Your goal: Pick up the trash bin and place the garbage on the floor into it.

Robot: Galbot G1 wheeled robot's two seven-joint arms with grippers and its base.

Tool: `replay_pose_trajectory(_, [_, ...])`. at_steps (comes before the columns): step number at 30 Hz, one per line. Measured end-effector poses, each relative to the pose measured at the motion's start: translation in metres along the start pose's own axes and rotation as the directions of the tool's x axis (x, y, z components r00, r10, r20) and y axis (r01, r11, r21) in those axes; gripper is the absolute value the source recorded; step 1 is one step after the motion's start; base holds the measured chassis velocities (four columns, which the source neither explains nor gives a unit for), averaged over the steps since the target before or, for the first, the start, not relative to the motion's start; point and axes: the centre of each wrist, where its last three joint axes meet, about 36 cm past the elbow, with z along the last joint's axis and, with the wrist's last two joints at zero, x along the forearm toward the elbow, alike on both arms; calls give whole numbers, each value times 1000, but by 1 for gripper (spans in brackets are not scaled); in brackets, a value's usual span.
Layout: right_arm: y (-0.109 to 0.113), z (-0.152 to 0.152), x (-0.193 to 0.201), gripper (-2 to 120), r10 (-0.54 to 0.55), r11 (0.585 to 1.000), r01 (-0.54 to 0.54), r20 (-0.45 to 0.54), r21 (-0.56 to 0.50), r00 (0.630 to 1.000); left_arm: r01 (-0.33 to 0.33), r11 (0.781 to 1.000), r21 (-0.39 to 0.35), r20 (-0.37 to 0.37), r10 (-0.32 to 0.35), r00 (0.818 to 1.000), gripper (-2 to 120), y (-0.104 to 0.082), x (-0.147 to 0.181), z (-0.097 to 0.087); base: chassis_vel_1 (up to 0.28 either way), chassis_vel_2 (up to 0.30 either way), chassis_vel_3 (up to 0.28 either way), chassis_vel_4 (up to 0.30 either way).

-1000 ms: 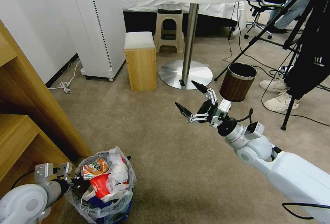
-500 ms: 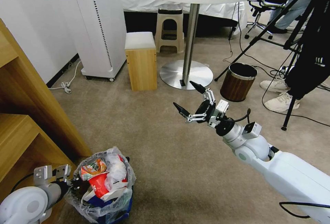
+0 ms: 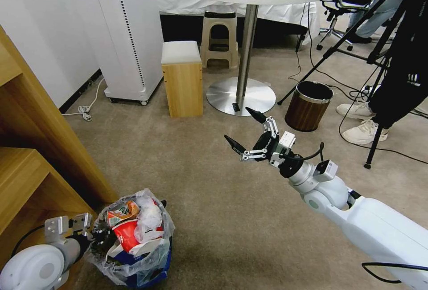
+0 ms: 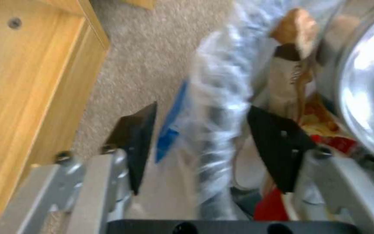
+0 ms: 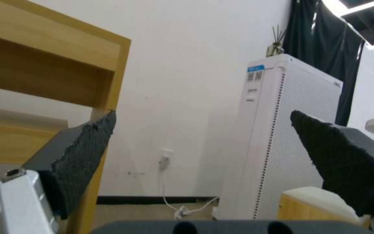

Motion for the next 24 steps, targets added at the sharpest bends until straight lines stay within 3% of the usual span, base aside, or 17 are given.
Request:
replay_pose_trajectory(9, [4,4,-2,100,-7,1000,7,-1,-3,1000,25,999,-21,61,-24,998,98,2,3,4,0,0,0,0])
replay_pose_trajectory(24, [8,8,-11,100,-13,1000,13,15,-5,1000,62,996,-63,88,-57,994,100,7,11,3,0,0,0,0])
